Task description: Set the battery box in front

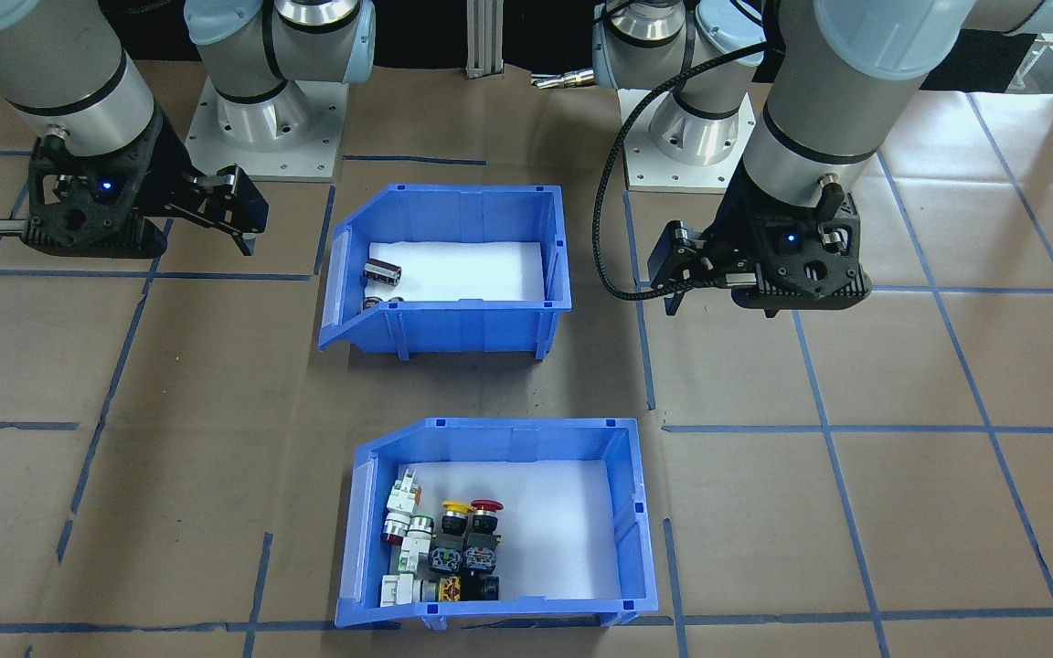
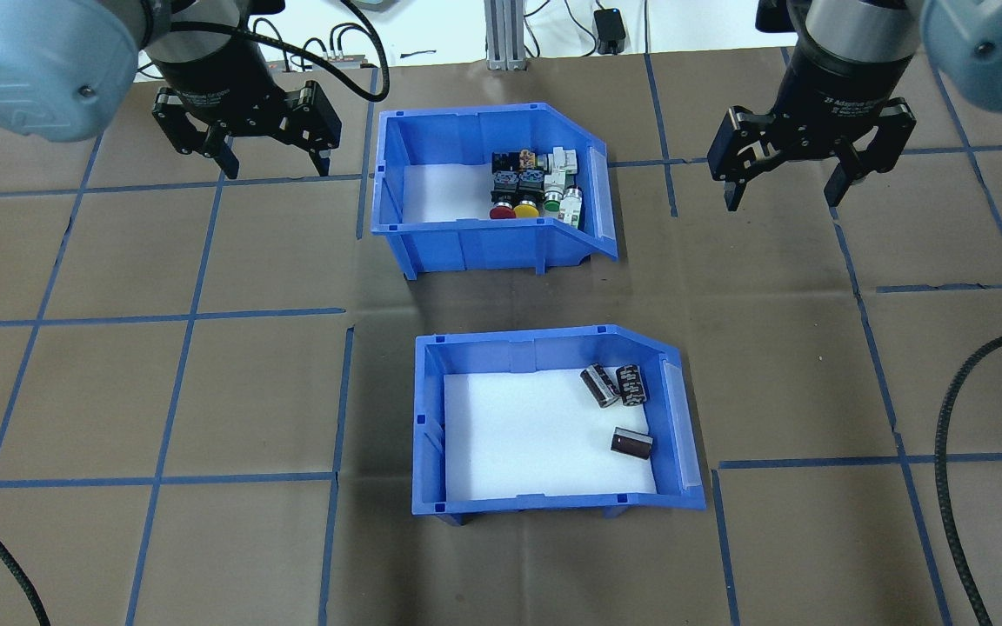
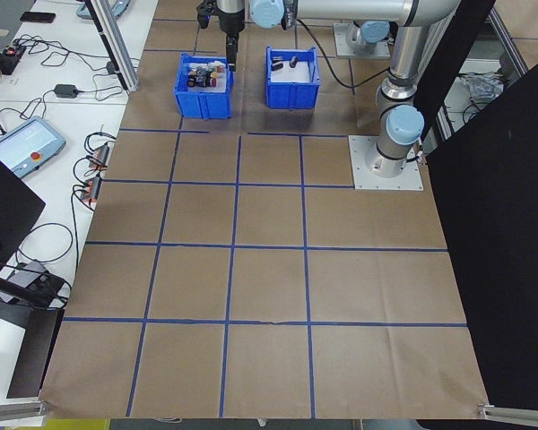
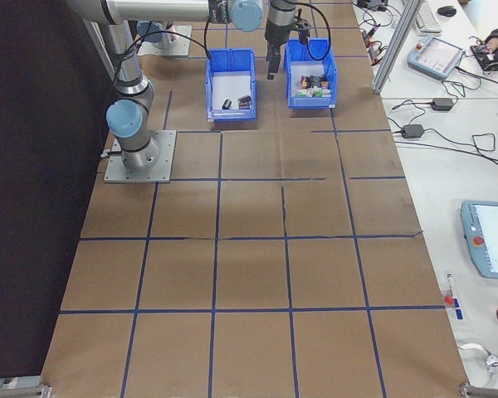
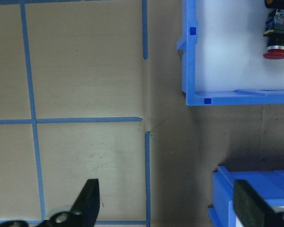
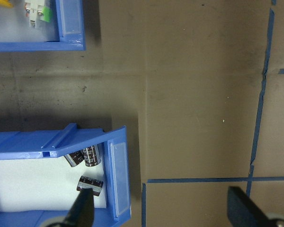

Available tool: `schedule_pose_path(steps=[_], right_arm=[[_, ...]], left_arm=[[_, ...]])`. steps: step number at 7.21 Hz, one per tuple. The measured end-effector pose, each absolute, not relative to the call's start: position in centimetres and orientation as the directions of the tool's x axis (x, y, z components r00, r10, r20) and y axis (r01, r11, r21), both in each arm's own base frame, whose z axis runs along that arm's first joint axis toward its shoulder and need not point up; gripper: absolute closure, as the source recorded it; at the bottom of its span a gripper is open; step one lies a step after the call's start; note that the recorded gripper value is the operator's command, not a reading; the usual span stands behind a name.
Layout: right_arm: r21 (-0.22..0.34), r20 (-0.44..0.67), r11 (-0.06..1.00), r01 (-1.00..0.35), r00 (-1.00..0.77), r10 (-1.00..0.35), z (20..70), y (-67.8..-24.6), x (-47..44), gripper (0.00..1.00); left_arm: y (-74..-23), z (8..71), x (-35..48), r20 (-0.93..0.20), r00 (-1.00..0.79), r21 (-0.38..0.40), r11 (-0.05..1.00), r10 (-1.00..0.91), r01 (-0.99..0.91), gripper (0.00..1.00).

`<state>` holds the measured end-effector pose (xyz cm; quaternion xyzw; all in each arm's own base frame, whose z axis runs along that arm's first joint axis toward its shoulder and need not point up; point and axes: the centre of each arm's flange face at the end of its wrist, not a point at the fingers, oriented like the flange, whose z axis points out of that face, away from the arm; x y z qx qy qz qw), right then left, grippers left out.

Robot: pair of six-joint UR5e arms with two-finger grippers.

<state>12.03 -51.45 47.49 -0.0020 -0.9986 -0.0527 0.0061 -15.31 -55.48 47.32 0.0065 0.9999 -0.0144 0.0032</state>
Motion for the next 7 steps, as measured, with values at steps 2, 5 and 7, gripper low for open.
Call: schedule_pose_path(steps=[2, 5, 7], right_arm=[[0.104, 0.007, 0.995, 0.003, -1.0, 0.002, 47.5, -51.8, 12.1, 0.0], [0.058, -0.016, 0.994, -0.093, -0.996, -0.092, 47.6, -53.9, 12.4, 0.0], [0.033, -0.031, 0.97, -0.241, -0.97, -0.24, 47.6, -56.8, 13.4, 0.0]], left_arm=[[-55.8, 47.4, -15.2, -0.005, -1.0, -0.04, 0.999, 0.002, 0.002, 0.0], [-56.4, 47.3, -14.6, 0.002, -1.0, -0.085, 0.996, -0.019, -0.019, 0.0], [-56.5, 47.3, -14.5, 0.003, -1.0, -0.092, 0.995, -0.03, -0.03, 0.0]])
